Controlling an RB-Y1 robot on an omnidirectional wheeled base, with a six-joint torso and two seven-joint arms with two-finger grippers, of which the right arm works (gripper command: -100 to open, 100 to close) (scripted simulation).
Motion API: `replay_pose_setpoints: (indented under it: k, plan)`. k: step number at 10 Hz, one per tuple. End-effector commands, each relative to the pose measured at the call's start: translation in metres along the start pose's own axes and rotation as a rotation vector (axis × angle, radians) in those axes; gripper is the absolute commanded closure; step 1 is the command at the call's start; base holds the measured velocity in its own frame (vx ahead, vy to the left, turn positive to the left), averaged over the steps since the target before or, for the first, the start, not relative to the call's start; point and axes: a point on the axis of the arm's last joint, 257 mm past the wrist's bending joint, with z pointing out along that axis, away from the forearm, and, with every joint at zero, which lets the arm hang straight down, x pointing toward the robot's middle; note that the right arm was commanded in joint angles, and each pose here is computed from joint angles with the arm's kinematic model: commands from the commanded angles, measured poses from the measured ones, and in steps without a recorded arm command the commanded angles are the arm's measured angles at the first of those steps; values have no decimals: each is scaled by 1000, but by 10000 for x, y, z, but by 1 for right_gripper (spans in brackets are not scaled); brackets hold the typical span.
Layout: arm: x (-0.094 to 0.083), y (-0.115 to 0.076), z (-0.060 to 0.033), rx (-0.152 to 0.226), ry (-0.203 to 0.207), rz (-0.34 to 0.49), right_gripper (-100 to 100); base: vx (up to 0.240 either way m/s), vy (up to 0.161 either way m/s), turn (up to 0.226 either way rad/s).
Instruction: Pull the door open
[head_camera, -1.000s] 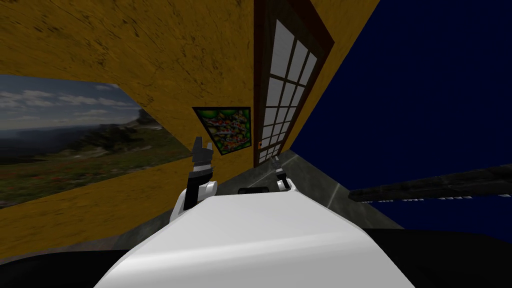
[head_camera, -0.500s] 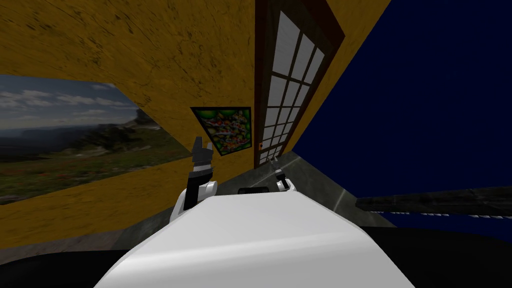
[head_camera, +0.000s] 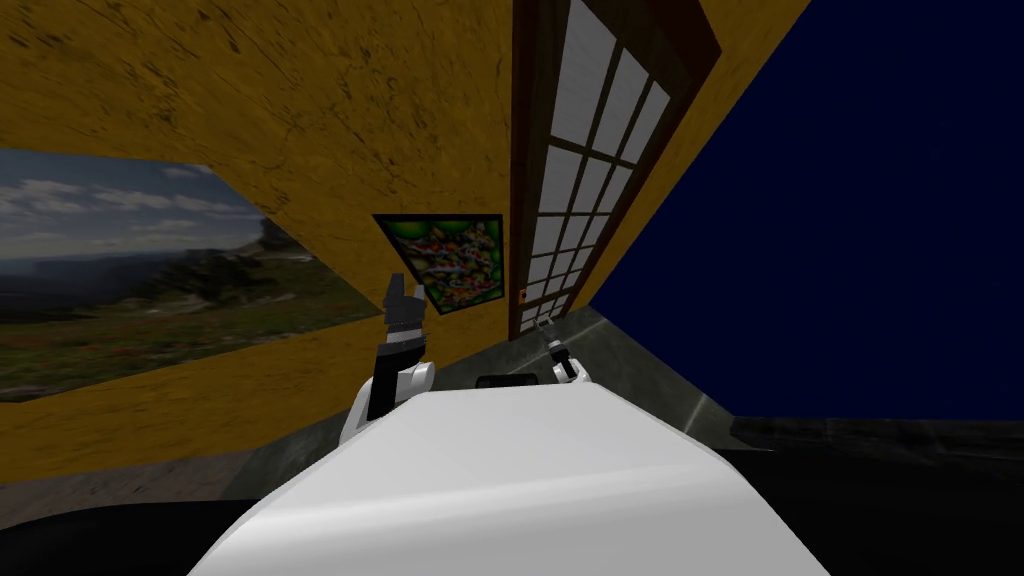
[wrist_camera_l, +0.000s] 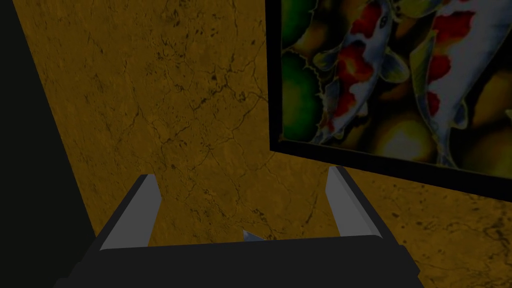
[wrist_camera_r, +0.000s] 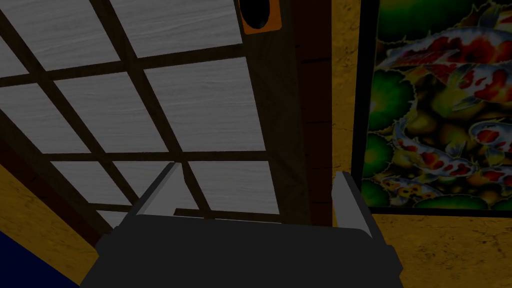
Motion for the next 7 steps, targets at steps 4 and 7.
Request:
replay_pose_setpoints:
  k: [4, 7]
  plan:
    - [282, 39, -58, -22, 64, -94, -100, 96, -50, 71]
    - [423, 65, -92, -36, 96, -142, -100, 139, -27, 63]
